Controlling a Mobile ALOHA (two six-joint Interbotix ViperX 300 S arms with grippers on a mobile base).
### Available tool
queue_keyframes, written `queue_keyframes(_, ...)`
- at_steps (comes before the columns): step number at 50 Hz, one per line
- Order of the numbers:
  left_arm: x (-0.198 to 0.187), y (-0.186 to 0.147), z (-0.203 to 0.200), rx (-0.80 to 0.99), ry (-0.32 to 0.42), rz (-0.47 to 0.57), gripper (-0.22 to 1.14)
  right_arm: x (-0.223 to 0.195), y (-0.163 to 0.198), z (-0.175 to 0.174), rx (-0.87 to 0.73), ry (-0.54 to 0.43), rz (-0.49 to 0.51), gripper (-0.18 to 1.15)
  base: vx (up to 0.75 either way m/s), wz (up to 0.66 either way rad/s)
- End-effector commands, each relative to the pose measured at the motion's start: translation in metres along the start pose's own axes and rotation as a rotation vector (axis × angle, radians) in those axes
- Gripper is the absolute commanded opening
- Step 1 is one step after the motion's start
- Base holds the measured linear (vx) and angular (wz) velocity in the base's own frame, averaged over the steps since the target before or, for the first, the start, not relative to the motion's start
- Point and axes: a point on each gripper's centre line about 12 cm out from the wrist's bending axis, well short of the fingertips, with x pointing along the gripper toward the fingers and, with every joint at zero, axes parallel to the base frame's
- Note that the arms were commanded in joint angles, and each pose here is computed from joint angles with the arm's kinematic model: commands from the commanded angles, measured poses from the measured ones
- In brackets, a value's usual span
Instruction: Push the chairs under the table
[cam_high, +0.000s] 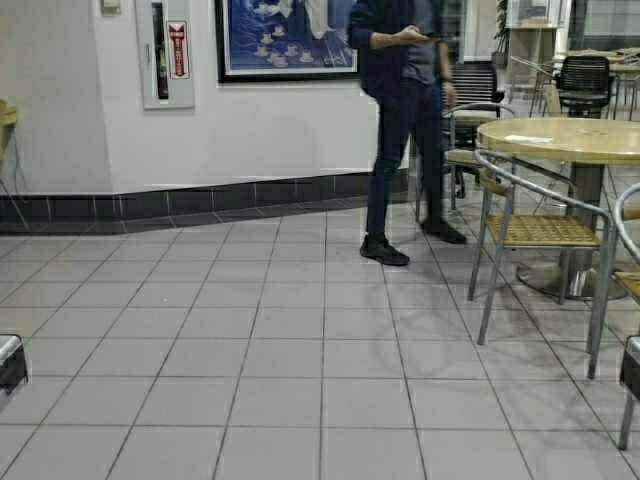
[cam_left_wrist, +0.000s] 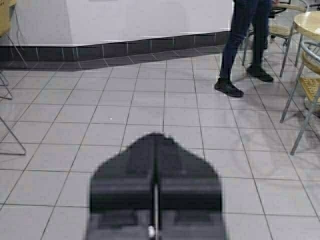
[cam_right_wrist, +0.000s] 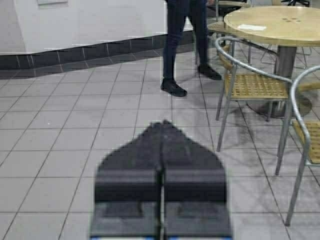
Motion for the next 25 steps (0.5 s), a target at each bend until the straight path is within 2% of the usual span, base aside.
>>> queue_keyframes(1, 0.0013, -0.0005, 0.0107, -0.018, -0.029, -0.002, 0.02, 0.0016, 0.0003, 0.0088, -0.005, -0.023, 0.002, 0.05, 0.21, 0.03)
queue_keyframes(13, -0.0046, -0.0007, 0.0150, -0.025, -0.055, -0.004, 0.03, 0.0010, 0.0006, 0.0116, 0.000, -0.032, 0.003, 0.05, 0.18, -0.01)
queue_keyframes(25, -0.0044, -0.0006, 0.0103, -0.026, -0.040, -0.003, 0.03, 0.0009, 0.0003, 0.0104, 0.002, -0.029, 0.002, 0.05, 0.20, -0.04)
